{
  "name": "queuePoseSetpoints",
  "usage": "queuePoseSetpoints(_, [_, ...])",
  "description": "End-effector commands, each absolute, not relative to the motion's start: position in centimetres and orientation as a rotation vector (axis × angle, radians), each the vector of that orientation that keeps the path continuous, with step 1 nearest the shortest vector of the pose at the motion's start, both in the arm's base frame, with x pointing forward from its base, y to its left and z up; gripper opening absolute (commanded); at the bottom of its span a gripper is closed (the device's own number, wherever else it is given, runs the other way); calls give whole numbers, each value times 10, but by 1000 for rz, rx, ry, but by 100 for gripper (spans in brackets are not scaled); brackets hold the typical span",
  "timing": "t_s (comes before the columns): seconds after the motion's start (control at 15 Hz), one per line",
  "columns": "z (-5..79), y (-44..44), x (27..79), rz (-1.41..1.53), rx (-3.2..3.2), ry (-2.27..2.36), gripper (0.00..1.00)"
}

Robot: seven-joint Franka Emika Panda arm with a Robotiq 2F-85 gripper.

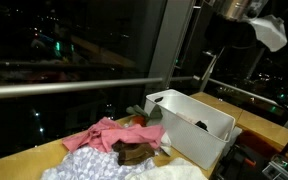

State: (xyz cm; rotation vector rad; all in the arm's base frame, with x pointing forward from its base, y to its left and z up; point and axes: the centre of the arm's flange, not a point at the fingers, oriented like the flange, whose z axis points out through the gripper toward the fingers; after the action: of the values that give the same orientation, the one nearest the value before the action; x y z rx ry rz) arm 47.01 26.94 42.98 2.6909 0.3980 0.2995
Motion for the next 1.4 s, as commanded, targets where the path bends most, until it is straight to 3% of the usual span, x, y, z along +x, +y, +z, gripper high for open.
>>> queuePoseSetpoints(0.0, [403,340,481,328,2724,503,100])
queuePoseSetpoints(0.53, [293,438,494,202,2776,699,100])
queuePoseSetpoints(1.33, [142,442,496,-32,2789,731,100])
